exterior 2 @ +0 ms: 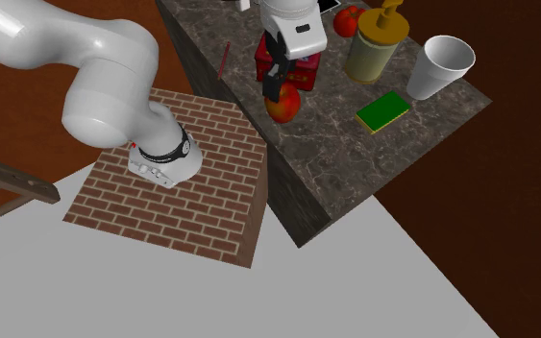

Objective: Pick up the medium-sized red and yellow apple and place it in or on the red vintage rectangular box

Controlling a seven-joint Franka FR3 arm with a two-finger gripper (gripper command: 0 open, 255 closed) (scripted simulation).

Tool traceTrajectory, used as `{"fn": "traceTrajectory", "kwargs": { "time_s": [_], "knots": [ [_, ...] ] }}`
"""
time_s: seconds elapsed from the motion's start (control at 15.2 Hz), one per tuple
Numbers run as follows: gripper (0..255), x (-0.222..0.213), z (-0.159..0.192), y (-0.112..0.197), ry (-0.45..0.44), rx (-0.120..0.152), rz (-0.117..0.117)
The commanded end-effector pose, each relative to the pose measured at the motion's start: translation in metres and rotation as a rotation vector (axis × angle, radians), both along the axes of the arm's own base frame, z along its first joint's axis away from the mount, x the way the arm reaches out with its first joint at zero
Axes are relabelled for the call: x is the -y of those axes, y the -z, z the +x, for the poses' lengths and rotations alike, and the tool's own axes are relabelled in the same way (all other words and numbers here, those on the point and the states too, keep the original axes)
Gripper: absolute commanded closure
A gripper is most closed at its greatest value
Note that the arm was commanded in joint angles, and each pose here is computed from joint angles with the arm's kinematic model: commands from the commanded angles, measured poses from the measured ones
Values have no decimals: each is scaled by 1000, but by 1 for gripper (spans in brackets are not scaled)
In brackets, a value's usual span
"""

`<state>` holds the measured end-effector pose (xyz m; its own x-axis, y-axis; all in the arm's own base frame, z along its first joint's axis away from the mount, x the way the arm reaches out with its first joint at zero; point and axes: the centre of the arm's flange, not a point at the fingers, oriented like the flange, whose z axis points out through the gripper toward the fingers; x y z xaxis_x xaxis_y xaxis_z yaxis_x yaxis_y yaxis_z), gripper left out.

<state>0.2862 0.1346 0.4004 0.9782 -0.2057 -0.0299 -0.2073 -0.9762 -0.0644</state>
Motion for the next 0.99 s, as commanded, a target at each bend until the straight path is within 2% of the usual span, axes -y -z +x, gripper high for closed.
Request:
{"fn": "traceTrajectory", "kwargs": {
  "time_s": [0.0, 0.2, 0.26, 0.92],
  "knots": [
    [0, 0, 0, 0, 0, 0, 0],
    [0, 0, 0, 0, 0, 0, 0],
    [255, 0, 0, 0, 0, 0, 0],
    [255, 0, 0, -5, 0, 0, 0]
  ]
}}
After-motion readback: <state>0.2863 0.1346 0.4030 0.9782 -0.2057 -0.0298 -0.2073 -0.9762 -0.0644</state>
